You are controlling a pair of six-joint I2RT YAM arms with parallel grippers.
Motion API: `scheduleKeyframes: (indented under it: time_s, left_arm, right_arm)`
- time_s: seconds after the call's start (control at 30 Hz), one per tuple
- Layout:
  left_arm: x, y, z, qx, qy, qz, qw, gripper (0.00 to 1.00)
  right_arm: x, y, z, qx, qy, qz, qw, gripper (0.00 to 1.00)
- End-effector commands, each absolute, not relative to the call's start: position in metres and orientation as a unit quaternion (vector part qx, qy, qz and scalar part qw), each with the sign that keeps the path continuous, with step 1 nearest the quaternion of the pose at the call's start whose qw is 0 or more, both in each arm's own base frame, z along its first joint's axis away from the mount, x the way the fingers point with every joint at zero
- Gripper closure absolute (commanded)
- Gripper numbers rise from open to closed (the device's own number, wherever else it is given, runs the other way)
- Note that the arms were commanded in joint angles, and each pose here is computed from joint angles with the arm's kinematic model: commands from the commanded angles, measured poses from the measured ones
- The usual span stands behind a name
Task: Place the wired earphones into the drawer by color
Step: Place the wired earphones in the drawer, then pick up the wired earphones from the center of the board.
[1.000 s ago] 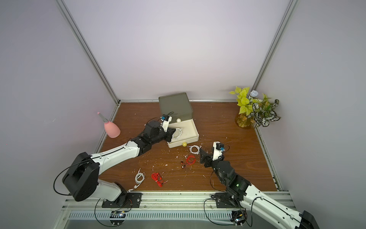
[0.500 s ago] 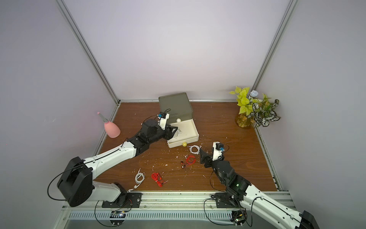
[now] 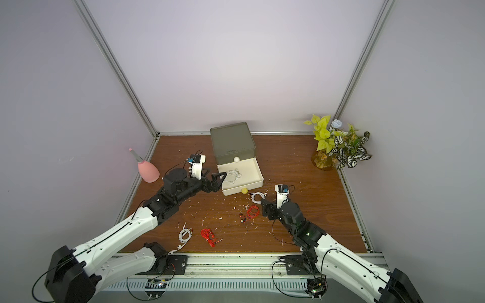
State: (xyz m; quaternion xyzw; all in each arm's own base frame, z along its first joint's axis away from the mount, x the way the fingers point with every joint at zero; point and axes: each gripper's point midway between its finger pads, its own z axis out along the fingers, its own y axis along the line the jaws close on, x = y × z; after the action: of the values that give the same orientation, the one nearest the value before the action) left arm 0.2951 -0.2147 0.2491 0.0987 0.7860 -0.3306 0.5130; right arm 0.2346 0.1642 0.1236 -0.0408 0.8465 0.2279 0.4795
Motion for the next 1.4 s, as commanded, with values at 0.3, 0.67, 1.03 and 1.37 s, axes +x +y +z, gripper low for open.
scheduleKeyframes:
  time_s: [0.3, 0.67, 1.03, 1.37]
  left_arm:
    - [0.261, -0.182, 0.204, 0.063, 0.809, -0.332, 0.481, 0.01]
    - [0.246, -0.166, 0.184, 0.029, 0.801, -0.339, 0.493, 0.01]
    - [0.243, -0.161, 0.170, 0.016, 0.806, -0.338, 0.486, 0.01]
    - [0.242, -0.157, 0.168, 0.009, 0.807, -0.331, 0.489, 0.01]
  right_arm:
    - [0.241, 0.181, 0.113, -0.019, 0.863, 0.301, 0.406, 0.17]
    - [0.260, 0.177, 0.099, 0.020, 0.869, 0.295, 0.396, 0.27]
    - [0.277, 0.181, 0.096, 0.038, 0.866, 0.300, 0.398, 0.39]
    - [0.287, 0.192, 0.088, 0.037, 0.870, 0.309, 0.383, 0.43]
